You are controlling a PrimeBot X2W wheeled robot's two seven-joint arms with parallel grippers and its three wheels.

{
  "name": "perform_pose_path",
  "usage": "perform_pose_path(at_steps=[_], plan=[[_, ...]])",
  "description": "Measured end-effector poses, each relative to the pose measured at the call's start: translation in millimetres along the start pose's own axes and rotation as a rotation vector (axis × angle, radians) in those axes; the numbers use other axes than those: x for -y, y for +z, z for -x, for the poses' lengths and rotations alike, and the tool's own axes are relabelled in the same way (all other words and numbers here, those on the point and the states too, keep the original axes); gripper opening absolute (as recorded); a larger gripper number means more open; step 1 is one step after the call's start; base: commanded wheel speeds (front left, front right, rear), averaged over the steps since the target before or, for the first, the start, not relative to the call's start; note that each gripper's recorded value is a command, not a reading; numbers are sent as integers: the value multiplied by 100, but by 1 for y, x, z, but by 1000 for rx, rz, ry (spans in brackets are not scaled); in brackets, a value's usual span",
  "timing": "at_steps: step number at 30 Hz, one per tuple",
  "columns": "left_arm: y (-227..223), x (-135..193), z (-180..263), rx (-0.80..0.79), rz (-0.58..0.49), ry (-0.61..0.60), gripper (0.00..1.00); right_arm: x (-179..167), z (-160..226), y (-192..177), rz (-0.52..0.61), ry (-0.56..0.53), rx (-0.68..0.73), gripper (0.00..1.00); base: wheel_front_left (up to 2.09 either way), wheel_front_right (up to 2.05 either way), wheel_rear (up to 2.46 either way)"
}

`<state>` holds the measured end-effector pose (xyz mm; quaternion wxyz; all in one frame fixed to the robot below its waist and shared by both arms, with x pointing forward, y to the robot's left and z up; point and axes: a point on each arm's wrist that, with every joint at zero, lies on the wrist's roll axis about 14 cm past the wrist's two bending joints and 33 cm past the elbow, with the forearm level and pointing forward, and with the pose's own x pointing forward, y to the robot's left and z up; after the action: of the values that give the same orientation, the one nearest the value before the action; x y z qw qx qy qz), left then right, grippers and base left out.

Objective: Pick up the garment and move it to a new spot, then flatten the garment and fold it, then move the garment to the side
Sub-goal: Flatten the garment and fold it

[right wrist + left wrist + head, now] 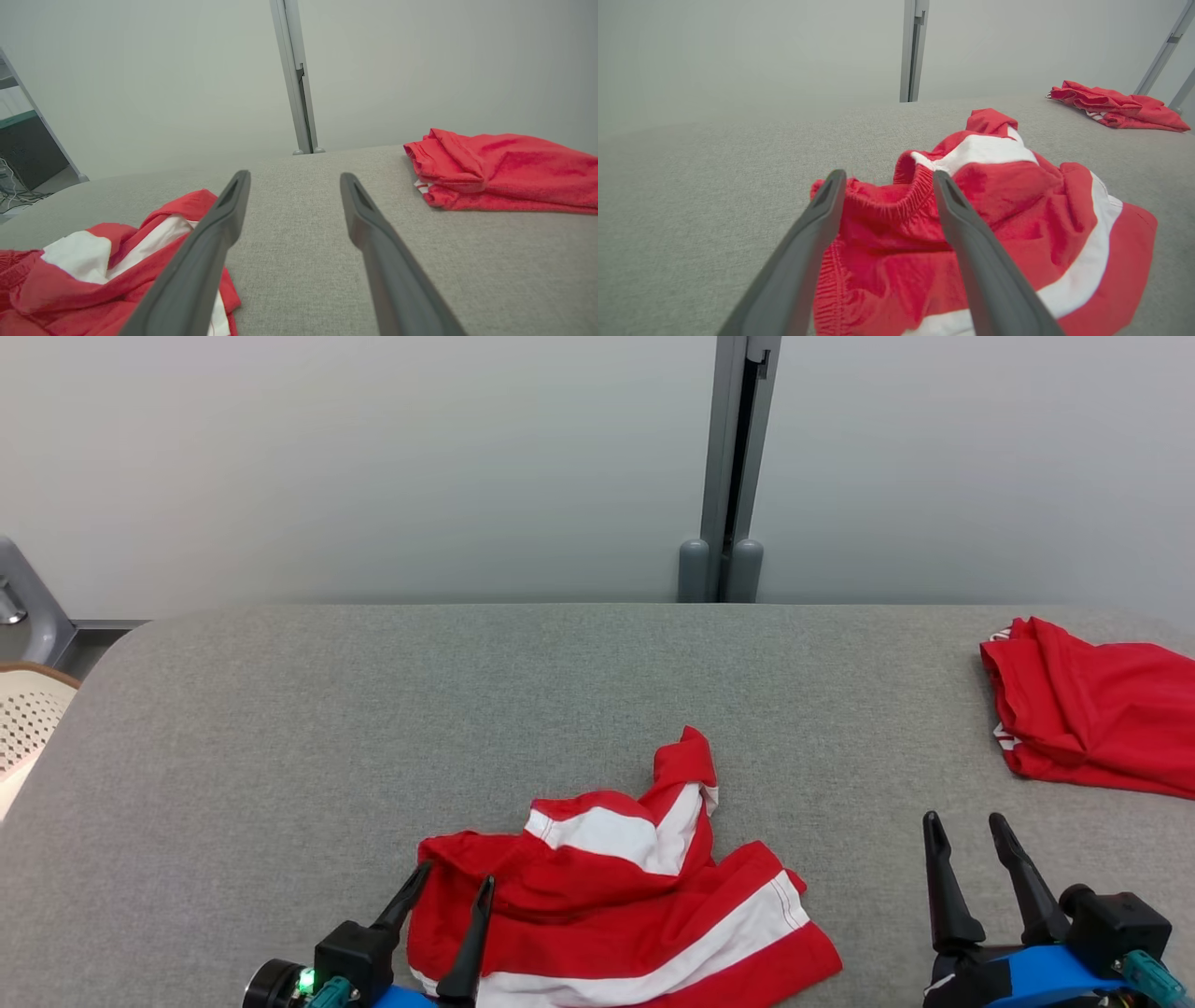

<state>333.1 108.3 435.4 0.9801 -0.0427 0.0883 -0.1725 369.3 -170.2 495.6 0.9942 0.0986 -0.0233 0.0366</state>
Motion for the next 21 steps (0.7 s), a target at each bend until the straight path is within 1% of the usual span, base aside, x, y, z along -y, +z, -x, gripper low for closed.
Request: perform_pose_path(at_steps=[3, 10, 17, 21], plan=[[10, -6, 4, 36, -4, 27, 100, -5, -2, 1, 0, 15, 4, 100, 0, 0, 0], [42, -38, 12, 140, -25, 138, 100, -13, -1, 8, 10, 41, 26, 100, 0, 0, 0], [67, -61, 25, 221, -50, 223, 100, -11, 5, 16, 28, 37, 50, 100, 0, 0, 0], [69, -70, 34, 232, -68, 264, 100, -8, 10, 18, 40, 29, 55, 100, 0, 0, 0]])
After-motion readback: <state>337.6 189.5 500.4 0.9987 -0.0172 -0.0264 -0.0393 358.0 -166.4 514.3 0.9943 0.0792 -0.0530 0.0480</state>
